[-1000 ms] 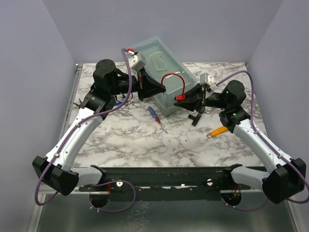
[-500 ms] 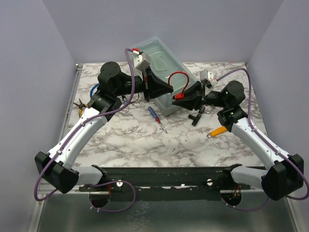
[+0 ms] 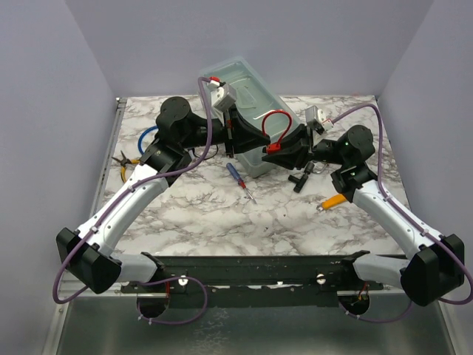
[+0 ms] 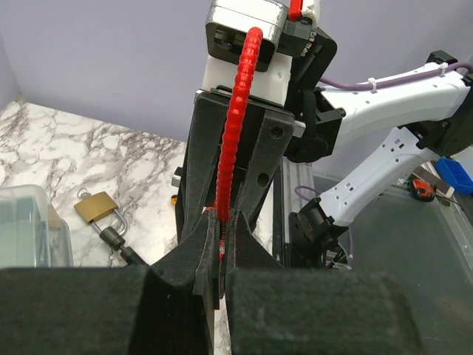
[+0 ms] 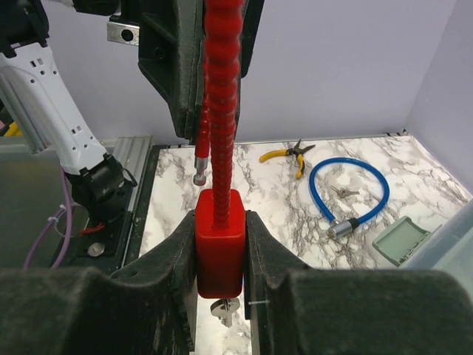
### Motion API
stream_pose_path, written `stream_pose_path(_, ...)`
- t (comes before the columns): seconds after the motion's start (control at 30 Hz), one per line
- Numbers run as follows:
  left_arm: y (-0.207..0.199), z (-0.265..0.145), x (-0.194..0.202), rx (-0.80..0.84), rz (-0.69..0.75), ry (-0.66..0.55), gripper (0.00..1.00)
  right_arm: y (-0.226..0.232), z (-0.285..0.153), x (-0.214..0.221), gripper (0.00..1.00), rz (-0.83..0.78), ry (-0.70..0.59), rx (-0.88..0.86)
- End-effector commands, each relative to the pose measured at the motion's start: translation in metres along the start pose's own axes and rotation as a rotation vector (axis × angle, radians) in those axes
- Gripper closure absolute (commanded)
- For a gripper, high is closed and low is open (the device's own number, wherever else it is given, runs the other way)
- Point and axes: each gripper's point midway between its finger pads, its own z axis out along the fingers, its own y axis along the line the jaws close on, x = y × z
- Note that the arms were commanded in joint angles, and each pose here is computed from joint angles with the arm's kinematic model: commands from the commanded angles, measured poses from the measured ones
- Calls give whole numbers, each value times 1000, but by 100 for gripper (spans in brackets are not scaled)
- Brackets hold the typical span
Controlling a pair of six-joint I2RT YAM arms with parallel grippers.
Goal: Lock with the key
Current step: Lock the lock.
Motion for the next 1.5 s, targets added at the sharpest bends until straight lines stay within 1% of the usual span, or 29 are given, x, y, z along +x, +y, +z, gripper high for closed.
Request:
stream_pose_path(0.0,-4,7,11,35,-20,19,100,0,5,-4,100,-13,-29,4)
stream_pose_path(0.33,4,7,25,13,-34,42,100,6,7,-13,100,-33,-46,-22)
stream_pose_path(0.57,6,8,25,9,-44,42,100,13,10,-8,100,-43,-32,-53)
stream_pose_path(0.83,6,1,38,-7,-28,75,100,8,11,-16,100,-23,-60,-10)
stream_pose_path(1.07,0,-2,39,16,-18,82,100,2,12,-21,100,32,-79,30)
stream_pose_path(1.47,5,-9,44,-5,-43,90,100,8,12,-26,100,25,-96,1)
